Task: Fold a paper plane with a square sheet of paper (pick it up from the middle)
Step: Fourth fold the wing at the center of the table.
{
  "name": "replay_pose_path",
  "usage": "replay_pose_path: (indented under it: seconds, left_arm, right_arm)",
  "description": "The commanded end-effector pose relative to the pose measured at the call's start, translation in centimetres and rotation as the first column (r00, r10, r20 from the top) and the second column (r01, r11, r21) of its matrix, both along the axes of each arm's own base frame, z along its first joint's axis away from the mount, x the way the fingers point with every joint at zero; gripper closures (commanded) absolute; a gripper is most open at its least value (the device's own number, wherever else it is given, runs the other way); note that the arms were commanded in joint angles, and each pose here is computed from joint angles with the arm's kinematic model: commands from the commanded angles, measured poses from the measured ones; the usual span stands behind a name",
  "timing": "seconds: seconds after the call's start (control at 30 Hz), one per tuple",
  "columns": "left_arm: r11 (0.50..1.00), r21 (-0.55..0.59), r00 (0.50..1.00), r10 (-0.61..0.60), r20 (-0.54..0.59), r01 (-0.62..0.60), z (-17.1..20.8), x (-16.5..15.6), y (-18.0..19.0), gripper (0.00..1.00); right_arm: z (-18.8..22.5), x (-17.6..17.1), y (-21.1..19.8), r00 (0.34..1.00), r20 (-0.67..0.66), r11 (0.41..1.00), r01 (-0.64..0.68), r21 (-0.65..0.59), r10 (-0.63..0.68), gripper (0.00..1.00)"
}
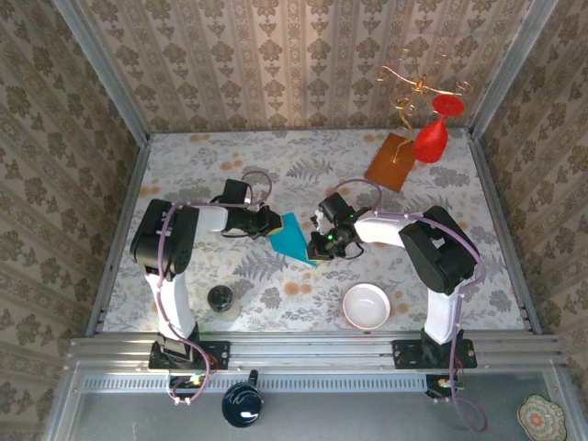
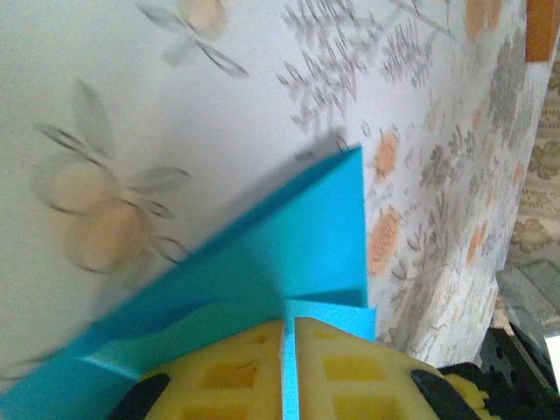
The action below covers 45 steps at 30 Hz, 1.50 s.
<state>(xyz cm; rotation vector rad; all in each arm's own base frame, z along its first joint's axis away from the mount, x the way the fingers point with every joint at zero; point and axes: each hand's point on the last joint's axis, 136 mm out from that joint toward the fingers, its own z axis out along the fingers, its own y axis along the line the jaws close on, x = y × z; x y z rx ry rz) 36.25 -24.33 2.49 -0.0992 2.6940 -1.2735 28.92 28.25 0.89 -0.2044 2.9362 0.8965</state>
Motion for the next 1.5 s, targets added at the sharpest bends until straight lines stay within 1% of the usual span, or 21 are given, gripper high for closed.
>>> replay_pose_path:
  seconds: [0.0,0.2,0.33,0.47,0.53,0.6,0.63,0.7,0.77,0.83,0.97,1.07,1.2,1.37,1.47]
  left_arm:
    - [0.982,0.156,0.995,0.098,0.035,-0.102,-2.8,2.7,4.6,0.86]
    - [0.965,0.205,0.987,0.161,0.019,-0.161,-3.2,3.9,7.2,0.86]
    - [0.958,0.228,0.984,0.171,0.041,-0.176,-1.9,4.7,8.2,0.86]
    - [0.946,0.240,0.975,0.196,0.108,-0.217,1.5,5.5,9.2,0.86]
    - [0.941,0.234,0.965,0.213,0.154,-0.245,3.7,5.6,9.5,0.83]
    - [0.937,0.219,0.954,0.235,0.185,-0.273,5.5,5.2,9.7,0.80]
    - [0.935,0.211,0.949,0.246,0.196,-0.286,6.3,4.8,9.7,0.78]
    - [0.930,0.196,0.940,0.270,0.209,-0.311,7.2,3.9,10.0,0.72]
    - [0.926,0.178,0.932,0.292,0.216,-0.331,7.8,2.8,10.1,0.64]
    - [0.924,0.159,0.926,0.313,0.213,-0.349,8.0,1.4,10.1,0.56]
    - [0.924,0.111,0.919,0.340,0.198,-0.366,8.0,-0.9,9.8,0.47]
    - [0.927,0.085,0.920,0.347,0.180,-0.366,7.7,-2.4,9.4,0.42]
    - [0.932,0.053,0.924,0.347,0.159,-0.359,7.5,-3.5,8.9,0.36]
    - [0.941,0.017,0.933,0.334,0.132,-0.339,7.1,-4.0,8.1,0.35]
    - [0.943,0.007,0.936,0.330,0.124,-0.334,7.0,-3.9,7.9,0.34]
  right_arm:
    - [-7.2,-5.4,-7.2,0.978,-0.194,0.936,0.004,-0.353,-0.078,0.93]
    - [-6.9,-5.1,-7.0,0.979,-0.186,0.938,0.013,-0.346,-0.082,0.92]
    - [-6.3,-4.4,-6.2,0.982,-0.170,0.950,0.031,-0.309,-0.087,0.92]
    - [-3.7,-2.3,-3.2,0.991,-0.110,0.985,0.065,-0.158,-0.083,0.90]
    - [-1.0,-0.5,-0.9,0.996,-0.050,0.996,0.078,-0.033,-0.080,0.87]
    - [2.4,1.2,1.0,0.996,0.028,0.992,0.084,0.090,-0.087,0.85]
    - [4.3,2.1,1.7,0.993,0.076,0.986,0.083,0.146,-0.095,0.81]
    - [7.0,3.2,2.2,0.982,0.156,0.976,0.074,0.203,-0.107,0.72]
    - [8.1,3.9,1.8,0.969,0.219,0.977,0.070,0.199,-0.114,0.65]
    - [7.7,4.7,0.8,0.961,0.250,0.985,0.080,0.153,-0.117,0.57]
    - [6.0,5.6,0.1,0.966,0.240,0.991,0.069,0.112,-0.094,0.52]
    - [5.3,5.8,0.6,0.972,0.229,0.993,0.023,0.117,-0.049,0.52]
    - [4.5,6.2,1.5,0.976,0.219,0.991,-0.039,0.127,0.010,0.56]
    - [4.2,6.5,2.7,0.977,0.204,0.977,-0.100,0.190,0.060,0.62]
    - [4.0,6.7,3.0,0.976,0.206,0.973,-0.118,0.201,0.076,0.64]
